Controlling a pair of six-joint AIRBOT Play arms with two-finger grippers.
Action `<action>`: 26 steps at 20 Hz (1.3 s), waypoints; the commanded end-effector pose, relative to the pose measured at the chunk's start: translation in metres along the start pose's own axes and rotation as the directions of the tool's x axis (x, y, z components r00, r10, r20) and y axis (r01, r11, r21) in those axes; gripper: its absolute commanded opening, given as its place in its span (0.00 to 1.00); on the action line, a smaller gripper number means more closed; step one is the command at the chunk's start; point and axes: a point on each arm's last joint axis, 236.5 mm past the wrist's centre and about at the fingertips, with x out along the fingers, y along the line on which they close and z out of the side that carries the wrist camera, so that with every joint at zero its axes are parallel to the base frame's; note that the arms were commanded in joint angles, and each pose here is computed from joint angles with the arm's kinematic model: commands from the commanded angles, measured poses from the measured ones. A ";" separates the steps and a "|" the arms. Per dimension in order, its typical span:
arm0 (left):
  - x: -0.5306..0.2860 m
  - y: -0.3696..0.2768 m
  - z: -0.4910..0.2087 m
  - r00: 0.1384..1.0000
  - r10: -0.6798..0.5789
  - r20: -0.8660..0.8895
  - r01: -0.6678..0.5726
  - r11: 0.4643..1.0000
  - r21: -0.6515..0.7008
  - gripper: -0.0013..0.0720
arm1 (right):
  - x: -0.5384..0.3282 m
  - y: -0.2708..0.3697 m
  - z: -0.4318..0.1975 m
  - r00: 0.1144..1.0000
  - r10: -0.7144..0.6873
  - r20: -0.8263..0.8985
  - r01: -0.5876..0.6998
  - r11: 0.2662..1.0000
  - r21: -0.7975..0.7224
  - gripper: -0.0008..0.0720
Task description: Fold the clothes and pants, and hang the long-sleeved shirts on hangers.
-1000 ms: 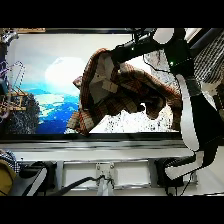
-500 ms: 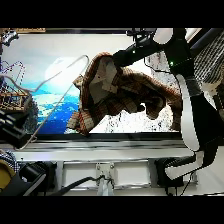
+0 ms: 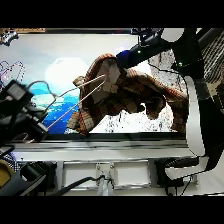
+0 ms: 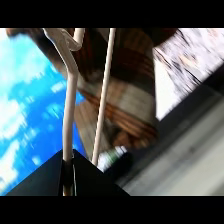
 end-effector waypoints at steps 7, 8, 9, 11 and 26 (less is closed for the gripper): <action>0.075 0.016 0.043 0.997 0.081 0.018 -0.083 0.973 0.213 0.05 | -0.017 0.010 -0.019 0.998 0.009 -0.057 -0.009 1.000 -0.001 0.08; 0.080 0.016 0.050 0.996 0.083 0.041 -0.090 0.972 0.217 0.05 | -0.020 0.012 -0.018 0.999 0.010 -0.052 -0.010 1.000 -0.004 0.08; 0.084 0.015 0.058 0.994 0.083 0.068 -0.096 0.971 0.218 0.05 | -0.023 0.014 -0.018 0.999 0.015 -0.046 -0.015 1.000 -0.006 0.08; 0.090 0.013 0.079 0.986 0.074 0.147 -0.106 0.969 0.222 0.05 | -0.029 0.020 -0.017 0.999 0.025 -0.031 -0.026 1.000 -0.012 0.08; 0.120 -0.007 0.161 0.530 -0.527 0.665 0.728 0.685 -0.037 0.05 | -0.075 0.029 -0.011 0.997 -0.028 0.073 0.032 0.998 -0.054 0.08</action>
